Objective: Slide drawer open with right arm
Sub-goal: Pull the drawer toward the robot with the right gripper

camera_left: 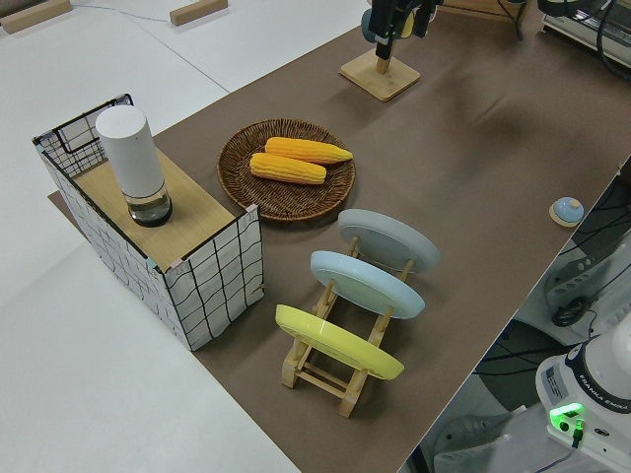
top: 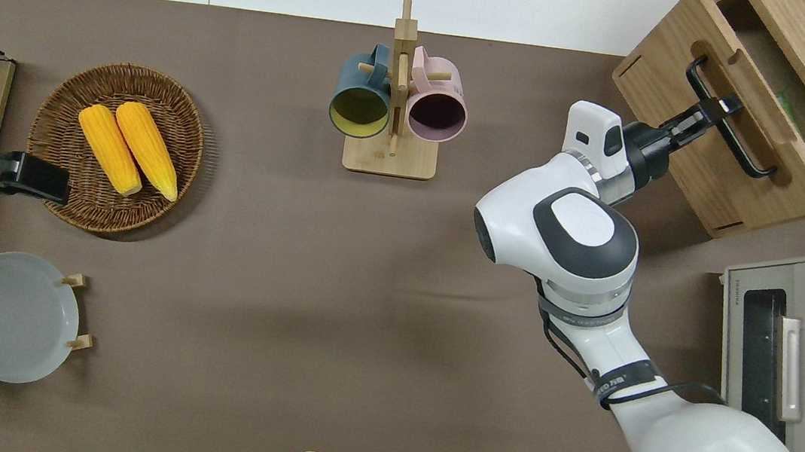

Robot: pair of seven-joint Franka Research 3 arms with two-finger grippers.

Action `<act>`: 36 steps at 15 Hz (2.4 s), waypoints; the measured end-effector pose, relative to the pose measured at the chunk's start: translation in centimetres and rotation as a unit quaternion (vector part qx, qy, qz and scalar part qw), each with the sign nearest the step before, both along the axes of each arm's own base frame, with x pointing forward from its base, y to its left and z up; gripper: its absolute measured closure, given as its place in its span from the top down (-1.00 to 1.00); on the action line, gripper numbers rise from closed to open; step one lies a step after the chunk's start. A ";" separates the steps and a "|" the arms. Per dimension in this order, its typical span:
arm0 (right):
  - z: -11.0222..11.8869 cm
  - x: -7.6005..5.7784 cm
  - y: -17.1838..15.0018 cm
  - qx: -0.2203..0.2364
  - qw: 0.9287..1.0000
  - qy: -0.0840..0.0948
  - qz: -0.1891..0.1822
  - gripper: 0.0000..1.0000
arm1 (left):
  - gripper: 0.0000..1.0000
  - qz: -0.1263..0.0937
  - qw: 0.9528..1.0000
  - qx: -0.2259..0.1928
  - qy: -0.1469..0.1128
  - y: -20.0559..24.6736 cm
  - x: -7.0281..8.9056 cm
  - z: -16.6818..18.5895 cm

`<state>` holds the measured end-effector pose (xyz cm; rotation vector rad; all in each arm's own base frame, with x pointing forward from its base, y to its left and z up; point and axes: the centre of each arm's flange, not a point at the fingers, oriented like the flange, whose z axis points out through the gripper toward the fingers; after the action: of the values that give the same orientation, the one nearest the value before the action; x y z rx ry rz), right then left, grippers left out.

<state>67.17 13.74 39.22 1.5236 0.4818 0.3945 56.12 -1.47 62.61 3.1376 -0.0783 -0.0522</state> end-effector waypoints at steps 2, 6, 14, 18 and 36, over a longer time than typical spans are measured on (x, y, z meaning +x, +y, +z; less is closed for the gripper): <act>0.0 -0.7 1.6 0.000 1.000 0.000 -0.006 -0.64 | 0.99 0.000 1.000 0.000 0.000 0.0 0.0 0.0; 0.0 -2.6 5.4 0.002 1.000 0.000 -0.020 -0.64 | 0.99 0.000 1.000 0.000 0.000 0.0 0.0 0.0; 0.1 -6.2 11.7 0.002 1.000 0.005 -0.027 -0.64 | 0.99 0.000 1.000 0.000 0.000 0.0 0.0 0.0; 0.3 -8.0 14.6 0.005 1.000 0.009 -0.029 -0.64 | 0.99 0.000 1.000 0.000 0.000 0.0 0.0 0.0; 0.9 -10.1 18.2 0.009 1.000 0.023 -0.019 -0.23 | 0.99 0.000 1.000 0.000 0.000 0.0 0.0 0.0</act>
<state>57.10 31.94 40.15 1.5603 0.4859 0.3354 56.12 -1.47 62.61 3.1376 -0.0783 -0.0522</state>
